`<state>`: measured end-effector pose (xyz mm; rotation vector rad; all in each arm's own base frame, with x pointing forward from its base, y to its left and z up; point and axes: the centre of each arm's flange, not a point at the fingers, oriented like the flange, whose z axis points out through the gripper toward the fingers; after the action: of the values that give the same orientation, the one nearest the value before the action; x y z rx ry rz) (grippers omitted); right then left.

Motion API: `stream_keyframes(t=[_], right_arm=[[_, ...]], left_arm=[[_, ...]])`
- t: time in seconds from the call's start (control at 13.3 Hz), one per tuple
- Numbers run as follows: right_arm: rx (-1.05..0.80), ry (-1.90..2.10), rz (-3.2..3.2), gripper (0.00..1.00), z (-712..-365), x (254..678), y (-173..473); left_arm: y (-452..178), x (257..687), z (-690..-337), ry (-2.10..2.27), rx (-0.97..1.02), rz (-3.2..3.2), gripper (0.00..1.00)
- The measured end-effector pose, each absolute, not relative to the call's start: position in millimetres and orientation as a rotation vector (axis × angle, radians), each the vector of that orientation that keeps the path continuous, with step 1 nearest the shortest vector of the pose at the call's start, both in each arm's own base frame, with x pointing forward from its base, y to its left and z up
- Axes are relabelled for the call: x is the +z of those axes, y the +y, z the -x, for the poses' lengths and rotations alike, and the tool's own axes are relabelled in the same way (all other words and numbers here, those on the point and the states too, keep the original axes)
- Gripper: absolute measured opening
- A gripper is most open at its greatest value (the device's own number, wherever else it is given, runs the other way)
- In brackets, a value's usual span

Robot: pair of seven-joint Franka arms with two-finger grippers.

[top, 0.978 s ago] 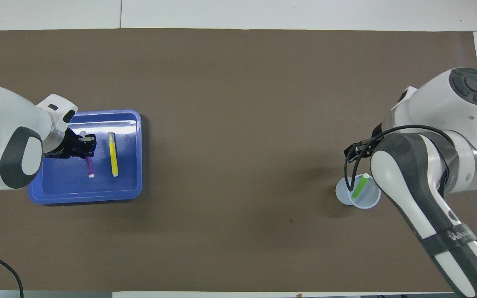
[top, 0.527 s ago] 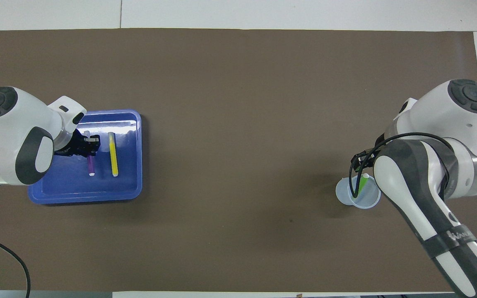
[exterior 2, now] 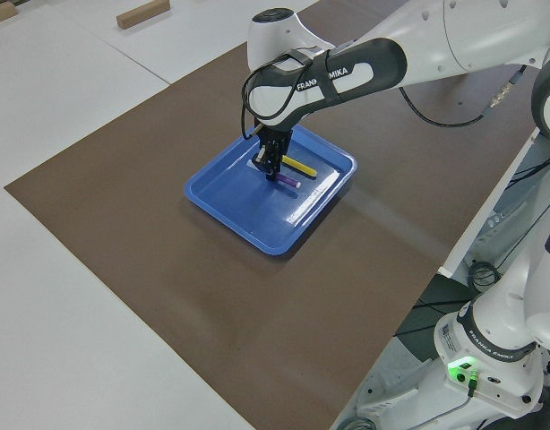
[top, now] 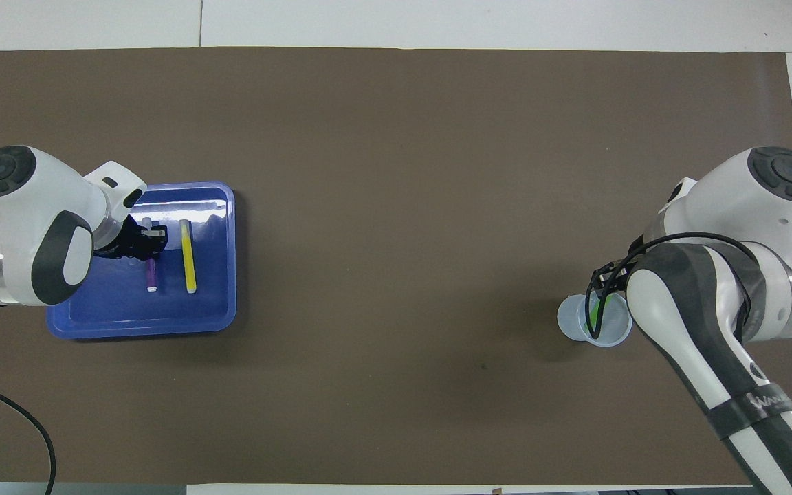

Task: Right arm passes pens to left for tray arrangement
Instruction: 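Lift the green pen toward the left gripper with the right gripper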

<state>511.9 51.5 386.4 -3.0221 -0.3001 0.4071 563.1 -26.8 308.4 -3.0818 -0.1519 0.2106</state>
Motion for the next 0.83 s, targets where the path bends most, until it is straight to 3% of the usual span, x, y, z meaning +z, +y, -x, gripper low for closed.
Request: stream_keyframes(t=[0.38,0.45,0.53,0.6,0.68,0.75,0.83], right_arm=[[0.419,-0.304,3.021,0.42,-507.9,383.6,52.9],[0.418,-0.303,3.021,0.36,-507.4,384.0,52.8],[0.418,-0.303,3.021,0.35,-506.9,384.3,52.8],[0.417,-0.303,3.021,0.28,-506.6,384.6,52.7],[0.417,-0.303,3.021,0.28,-506.5,384.7,52.7],[0.415,-0.302,3.021,0.18,-506.6,385.2,52.8],[0.413,-0.301,3.021,0.17,-506.4,385.8,52.8]], left_arm=[[-20.9,308.8,-563.6,-0.158,0.210,3.083,0.86],[-21.0,309.2,-564.0,-0.158,0.208,3.083,0.98],[-21.0,309.6,-564.3,-0.158,0.206,3.083,1.00],[-21.1,309.7,-564.4,-0.158,0.206,3.084,1.00],[-21.2,309.8,-564.4,-0.157,0.206,3.084,1.00],[-21.1,309.8,-564.4,-0.158,0.206,3.084,1.00],[-21.0,309.8,-564.4,-0.158,0.206,3.084,1.00]])
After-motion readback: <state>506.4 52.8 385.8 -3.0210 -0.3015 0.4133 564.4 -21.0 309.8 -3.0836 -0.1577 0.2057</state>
